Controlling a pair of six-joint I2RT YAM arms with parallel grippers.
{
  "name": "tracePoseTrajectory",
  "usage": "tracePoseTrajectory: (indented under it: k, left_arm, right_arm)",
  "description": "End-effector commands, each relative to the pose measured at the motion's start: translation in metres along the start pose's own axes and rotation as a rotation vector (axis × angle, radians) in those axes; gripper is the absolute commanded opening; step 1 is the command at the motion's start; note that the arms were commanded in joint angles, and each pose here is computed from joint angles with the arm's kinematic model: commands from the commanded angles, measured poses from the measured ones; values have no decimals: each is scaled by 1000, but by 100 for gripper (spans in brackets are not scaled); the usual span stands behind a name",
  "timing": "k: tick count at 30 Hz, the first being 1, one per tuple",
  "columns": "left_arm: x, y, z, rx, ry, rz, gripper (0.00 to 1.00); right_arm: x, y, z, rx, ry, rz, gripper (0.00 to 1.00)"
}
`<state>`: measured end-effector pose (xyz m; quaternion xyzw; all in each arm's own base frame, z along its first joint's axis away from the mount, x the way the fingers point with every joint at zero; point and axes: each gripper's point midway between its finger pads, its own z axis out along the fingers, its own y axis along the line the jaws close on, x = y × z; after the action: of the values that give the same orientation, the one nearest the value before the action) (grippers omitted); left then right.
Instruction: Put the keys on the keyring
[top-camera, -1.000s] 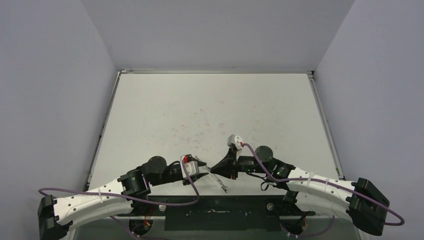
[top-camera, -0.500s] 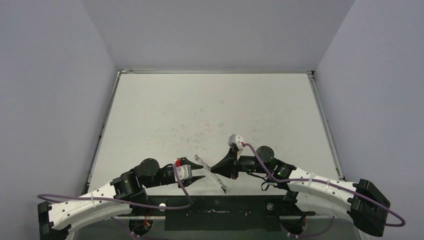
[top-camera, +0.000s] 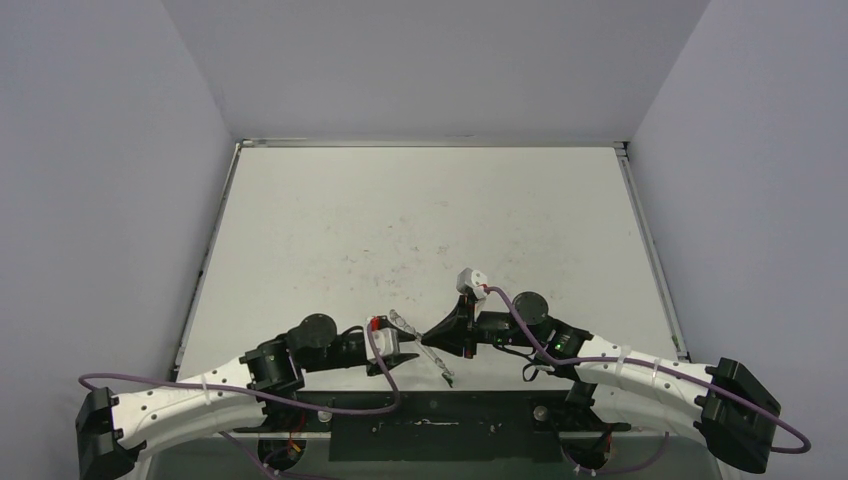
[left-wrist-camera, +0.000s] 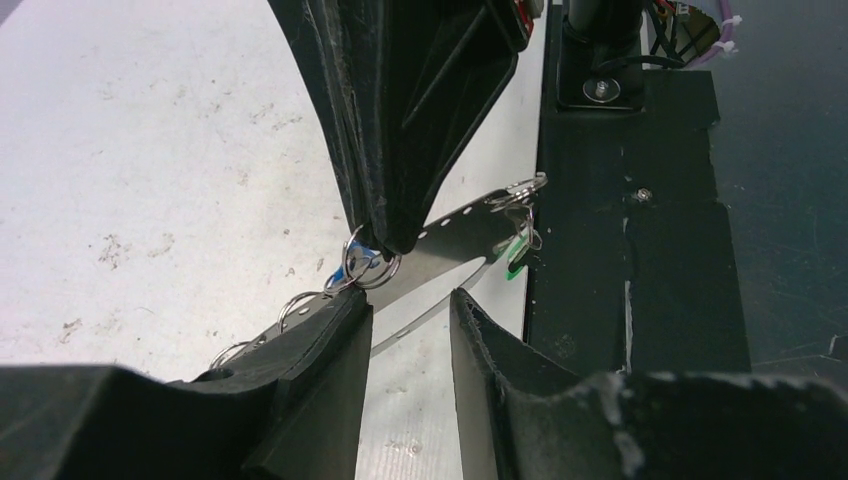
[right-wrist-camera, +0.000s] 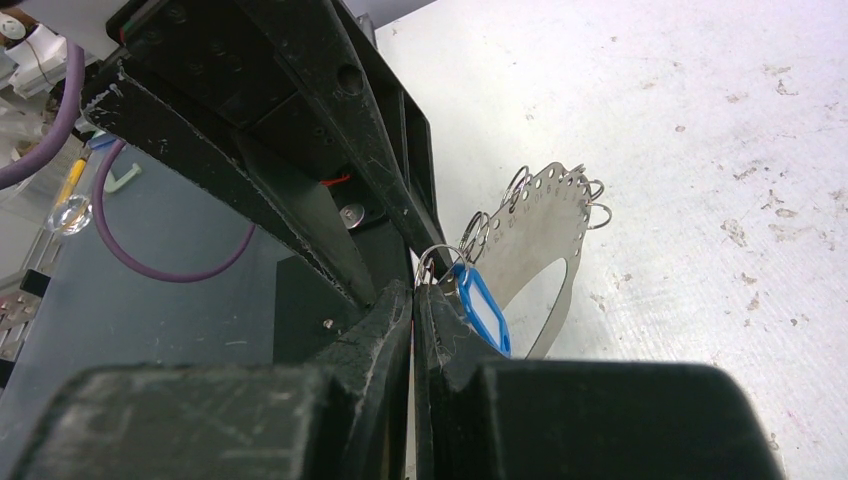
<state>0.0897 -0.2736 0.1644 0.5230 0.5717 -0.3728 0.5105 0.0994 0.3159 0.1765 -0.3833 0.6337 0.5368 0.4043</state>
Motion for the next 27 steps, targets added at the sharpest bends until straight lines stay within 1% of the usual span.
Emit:
tracePoseTrajectory:
  k: [1, 6, 13, 16, 19, 22, 24, 27]
  left_arm:
    - [-36, 10, 3, -41, -126, 21, 33]
    - [-43, 12, 1, -55, -159, 28, 32]
    - [-41, 8, 5, -29, -164, 30, 31]
    - [-38, 8, 7, -28, -154, 40, 28]
    - [-32, 8, 8, -27, -130, 47, 22]
    - [-31, 7, 7, -19, -116, 55, 20]
    - [-30, 6, 5, -12, -101, 60, 20]
    - [-27, 3, 2, 5, -72, 64, 23]
  right_arm:
    - [-36, 12, 2, -35, -110, -61, 0]
    - [-36, 12, 2, -35, -111, -60, 0]
    - [-36, 13, 3, -39, -115, -59, 0]
    - [-37, 13, 3, -41, -118, -60, 0]
    - [-39, 14, 3, -44, -124, -62, 0]
    - [-39, 14, 2, -43, -126, -62, 0]
    - [-38, 14, 1, -41, -127, -63, 0]
    - [-39, 14, 1, -39, -130, -62, 0]
